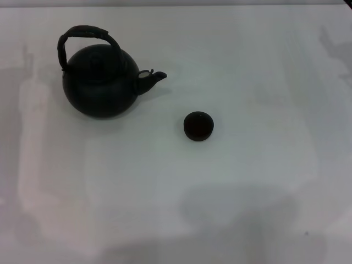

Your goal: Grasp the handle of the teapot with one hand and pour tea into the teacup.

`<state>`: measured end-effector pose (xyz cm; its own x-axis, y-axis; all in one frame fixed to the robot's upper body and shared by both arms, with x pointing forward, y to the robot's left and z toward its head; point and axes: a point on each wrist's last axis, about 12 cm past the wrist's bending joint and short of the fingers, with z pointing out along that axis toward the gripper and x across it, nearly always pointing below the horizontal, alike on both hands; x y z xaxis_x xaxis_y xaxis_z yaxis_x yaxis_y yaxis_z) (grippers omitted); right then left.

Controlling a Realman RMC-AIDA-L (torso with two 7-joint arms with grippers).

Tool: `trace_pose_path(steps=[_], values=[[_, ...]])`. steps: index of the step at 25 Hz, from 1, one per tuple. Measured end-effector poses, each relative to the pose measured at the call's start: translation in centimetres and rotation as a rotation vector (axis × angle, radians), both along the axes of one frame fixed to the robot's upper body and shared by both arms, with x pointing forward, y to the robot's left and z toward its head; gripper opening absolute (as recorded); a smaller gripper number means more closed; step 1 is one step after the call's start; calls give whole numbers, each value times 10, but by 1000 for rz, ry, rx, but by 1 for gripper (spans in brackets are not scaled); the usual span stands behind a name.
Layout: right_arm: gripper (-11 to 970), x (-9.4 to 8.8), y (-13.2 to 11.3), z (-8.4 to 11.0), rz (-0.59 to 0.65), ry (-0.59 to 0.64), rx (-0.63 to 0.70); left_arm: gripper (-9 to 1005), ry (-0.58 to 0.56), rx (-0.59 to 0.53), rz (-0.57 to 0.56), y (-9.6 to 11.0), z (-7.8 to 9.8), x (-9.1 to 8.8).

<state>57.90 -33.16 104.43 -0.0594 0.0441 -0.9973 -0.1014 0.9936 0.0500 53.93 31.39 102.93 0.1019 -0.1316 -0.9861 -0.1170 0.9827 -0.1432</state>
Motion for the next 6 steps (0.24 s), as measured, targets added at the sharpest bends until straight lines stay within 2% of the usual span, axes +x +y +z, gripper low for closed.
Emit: trace_pose_path(steps=[6], values=[[845,2,0,1,-4,-3,2,687,36,5,4,3,-2,4]])
